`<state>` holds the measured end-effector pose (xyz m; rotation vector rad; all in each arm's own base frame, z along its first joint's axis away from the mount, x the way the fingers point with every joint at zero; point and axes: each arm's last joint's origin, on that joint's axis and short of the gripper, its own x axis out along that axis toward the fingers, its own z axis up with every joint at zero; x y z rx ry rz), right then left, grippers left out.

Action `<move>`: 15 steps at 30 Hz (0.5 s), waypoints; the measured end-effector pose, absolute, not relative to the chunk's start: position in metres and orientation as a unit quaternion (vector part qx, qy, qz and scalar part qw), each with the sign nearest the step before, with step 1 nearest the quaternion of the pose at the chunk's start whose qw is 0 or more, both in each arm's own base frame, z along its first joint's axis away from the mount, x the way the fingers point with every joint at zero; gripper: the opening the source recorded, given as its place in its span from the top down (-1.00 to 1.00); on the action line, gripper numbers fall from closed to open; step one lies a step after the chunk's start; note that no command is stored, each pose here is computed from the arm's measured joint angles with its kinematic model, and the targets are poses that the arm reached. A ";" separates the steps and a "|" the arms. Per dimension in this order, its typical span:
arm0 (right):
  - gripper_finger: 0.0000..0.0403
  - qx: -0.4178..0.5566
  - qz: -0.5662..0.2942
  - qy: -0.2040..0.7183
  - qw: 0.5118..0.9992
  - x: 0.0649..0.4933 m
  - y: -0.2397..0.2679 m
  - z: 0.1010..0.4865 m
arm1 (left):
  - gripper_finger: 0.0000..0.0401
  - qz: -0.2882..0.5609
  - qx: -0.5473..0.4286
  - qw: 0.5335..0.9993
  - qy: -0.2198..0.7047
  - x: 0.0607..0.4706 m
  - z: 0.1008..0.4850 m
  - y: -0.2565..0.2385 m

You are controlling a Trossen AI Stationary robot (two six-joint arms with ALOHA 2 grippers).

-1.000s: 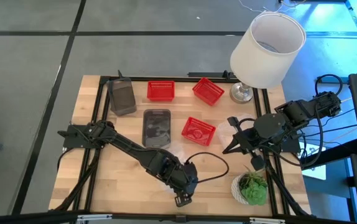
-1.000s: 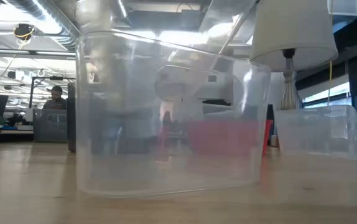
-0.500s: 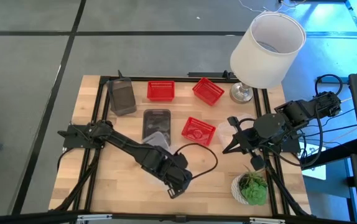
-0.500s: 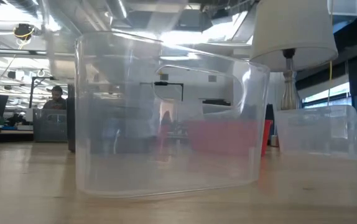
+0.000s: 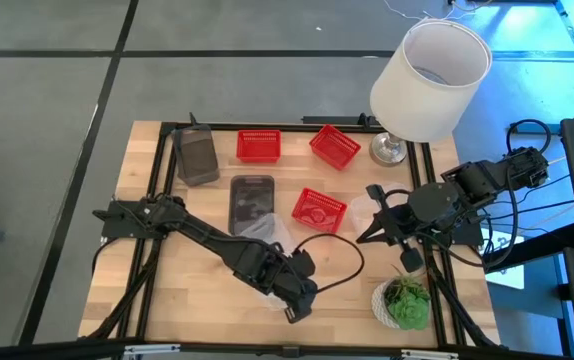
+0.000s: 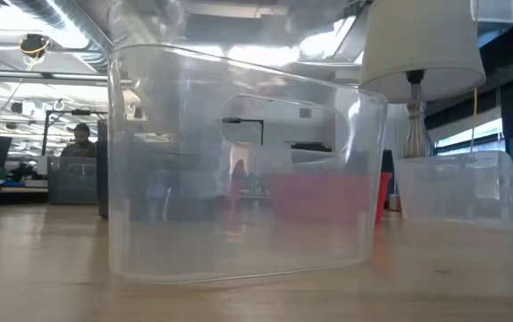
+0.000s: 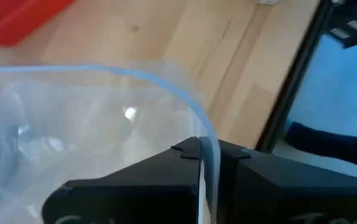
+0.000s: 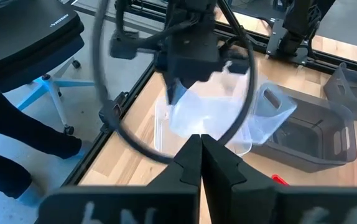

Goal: Stack baskets by color
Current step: Stack the top left transparent bin on the bottom transparent bin

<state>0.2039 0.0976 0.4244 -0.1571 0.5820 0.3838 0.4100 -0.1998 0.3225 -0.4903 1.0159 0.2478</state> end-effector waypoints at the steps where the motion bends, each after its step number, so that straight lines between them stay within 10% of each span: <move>1: 0.96 -0.077 0.188 0.285 0.937 0.204 0.098 0.424 | 1.00 0.117 -0.228 0.837 0.484 0.411 0.320 -0.201; 15: 0.96 -0.078 0.187 0.290 0.935 0.203 0.097 0.423 | 1.00 0.094 -0.201 0.789 0.573 0.423 0.270 -0.213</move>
